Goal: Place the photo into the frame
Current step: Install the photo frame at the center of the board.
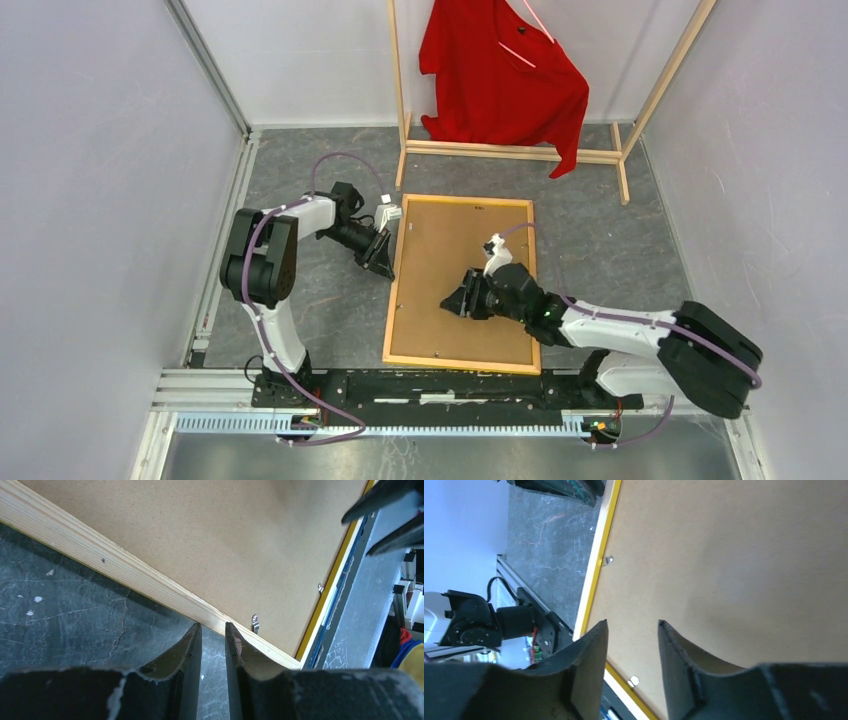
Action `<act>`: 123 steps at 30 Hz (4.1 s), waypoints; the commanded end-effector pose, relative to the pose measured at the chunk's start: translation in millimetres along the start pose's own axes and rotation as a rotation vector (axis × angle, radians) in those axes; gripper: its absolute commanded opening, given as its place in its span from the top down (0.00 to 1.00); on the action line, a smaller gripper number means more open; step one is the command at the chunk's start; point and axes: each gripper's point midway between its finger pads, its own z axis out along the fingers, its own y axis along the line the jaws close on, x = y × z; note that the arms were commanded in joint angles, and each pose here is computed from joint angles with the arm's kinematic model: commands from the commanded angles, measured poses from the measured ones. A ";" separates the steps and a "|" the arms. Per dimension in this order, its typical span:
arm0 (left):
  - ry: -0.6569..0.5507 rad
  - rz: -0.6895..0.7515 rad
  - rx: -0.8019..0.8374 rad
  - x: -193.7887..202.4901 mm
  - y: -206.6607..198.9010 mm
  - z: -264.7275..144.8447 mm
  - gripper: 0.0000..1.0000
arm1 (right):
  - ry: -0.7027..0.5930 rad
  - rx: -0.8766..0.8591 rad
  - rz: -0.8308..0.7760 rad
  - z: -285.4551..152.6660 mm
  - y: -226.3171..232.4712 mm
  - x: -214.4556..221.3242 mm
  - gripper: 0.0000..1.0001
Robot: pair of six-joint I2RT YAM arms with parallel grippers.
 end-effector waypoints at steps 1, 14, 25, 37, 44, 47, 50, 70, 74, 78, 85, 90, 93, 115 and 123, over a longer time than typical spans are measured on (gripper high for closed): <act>-0.023 -0.030 0.001 -9.9 5.4 3.6 0.70 | -0.078 -0.083 0.043 20.5 42.5 -12.5 0.57; 0.000 -0.048 -0.032 -0.5 13.8 7.6 0.73 | 0.038 -0.131 -0.009 80.2 82.9 24.7 0.90; 0.009 -0.039 -0.043 2.9 14.8 7.1 0.73 | 0.069 -0.066 -0.026 94.4 68.4 41.5 0.96; 0.015 -0.036 -0.050 5.0 14.4 6.6 0.73 | 0.099 -0.016 -0.035 100.1 54.2 53.2 0.98; 0.019 -0.030 -0.049 6.4 12.4 7.2 0.73 | 0.088 0.004 -0.028 101.3 48.4 52.7 1.00; 0.022 -0.027 -0.052 7.5 11.6 7.1 0.73 | 0.082 0.008 -0.029 102.7 48.1 52.0 1.00; 0.023 -0.021 -0.054 7.7 10.9 6.9 0.73 | 0.079 0.012 -0.027 104.6 46.9 51.7 1.00; 0.034 -0.007 -0.062 11.9 10.8 7.0 0.73 | 0.056 0.048 -0.030 110.7 39.2 48.2 1.00; 0.035 -0.006 -0.064 11.9 11.0 6.8 0.73 | 0.043 0.065 -0.030 109.8 35.2 44.8 1.00; 0.036 -0.005 -0.063 12.1 11.0 7.2 0.73 | 0.041 0.065 -0.029 111.8 35.9 43.4 1.00; 0.041 -0.001 -0.067 14.2 11.1 7.2 0.73 | 0.029 0.070 -0.025 112.6 33.2 39.7 1.00; 0.043 -0.001 -0.065 14.6 11.0 7.9 0.73 | 0.028 0.066 -0.022 115.1 34.0 39.3 1.00; 0.042 0.000 -0.064 14.6 10.5 7.8 0.73 | 0.035 0.063 -0.023 116.7 35.1 40.4 1.00; 0.050 0.006 -0.064 18.1 9.2 8.8 0.73 | 0.010 0.080 -0.031 122.2 31.2 31.7 1.00; 0.050 0.008 -0.063 17.4 7.8 9.2 0.73 | -0.001 0.052 -0.047 120.0 39.4 24.7 1.00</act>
